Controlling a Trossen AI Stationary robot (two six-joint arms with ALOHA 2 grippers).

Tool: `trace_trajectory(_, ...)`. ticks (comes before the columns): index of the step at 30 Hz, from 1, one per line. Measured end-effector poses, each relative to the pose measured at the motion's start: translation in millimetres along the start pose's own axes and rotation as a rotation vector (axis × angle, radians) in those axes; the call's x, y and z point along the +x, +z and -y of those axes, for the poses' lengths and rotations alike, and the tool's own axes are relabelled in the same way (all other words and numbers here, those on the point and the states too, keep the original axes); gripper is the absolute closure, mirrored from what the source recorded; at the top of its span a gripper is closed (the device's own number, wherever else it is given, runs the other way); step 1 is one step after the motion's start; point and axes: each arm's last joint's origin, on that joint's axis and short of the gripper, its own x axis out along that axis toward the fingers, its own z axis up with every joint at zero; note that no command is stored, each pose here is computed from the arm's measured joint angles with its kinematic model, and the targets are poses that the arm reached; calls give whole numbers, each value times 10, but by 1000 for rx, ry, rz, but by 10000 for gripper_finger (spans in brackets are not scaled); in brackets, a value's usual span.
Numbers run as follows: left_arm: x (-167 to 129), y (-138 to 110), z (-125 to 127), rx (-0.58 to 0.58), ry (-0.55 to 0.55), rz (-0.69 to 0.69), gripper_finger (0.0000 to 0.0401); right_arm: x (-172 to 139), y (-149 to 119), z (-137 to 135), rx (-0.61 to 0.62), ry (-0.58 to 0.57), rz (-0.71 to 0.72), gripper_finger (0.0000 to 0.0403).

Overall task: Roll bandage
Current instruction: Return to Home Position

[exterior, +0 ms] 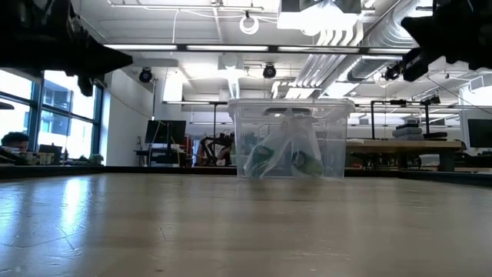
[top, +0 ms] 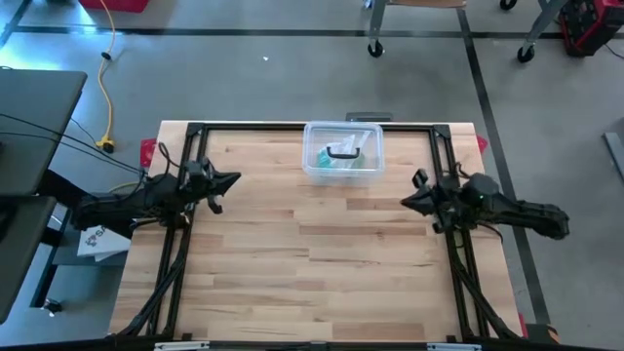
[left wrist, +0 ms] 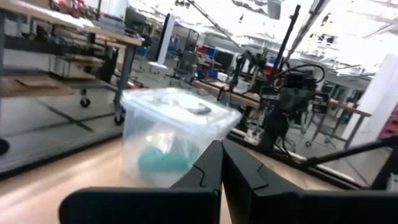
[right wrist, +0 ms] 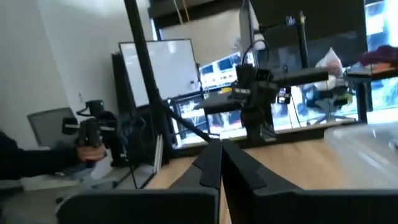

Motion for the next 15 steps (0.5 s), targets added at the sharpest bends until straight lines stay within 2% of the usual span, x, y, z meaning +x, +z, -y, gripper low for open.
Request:
trace_trajectory(2,1,-104,-23,-13,-3,-23,401,-5,-130,33,7,-33,-17,403)
trace_trajectory(5,11,-174,-36,-17,5,-67,401,-8,-173,46,-15,-93,-46,403)
trace_trajectory(10,38,-221,-36,57,2,-119,401,-7,-190,49,-69,-126,-59,403)
trace_trajectory(12,48,-241,-37,116,1,-141,401,-11,-209,72,-57,-190,-70,403)
trace_trajectory(15,58,-260,-40,177,4,-160,401,-26,-210,123,-58,-362,-48,403)
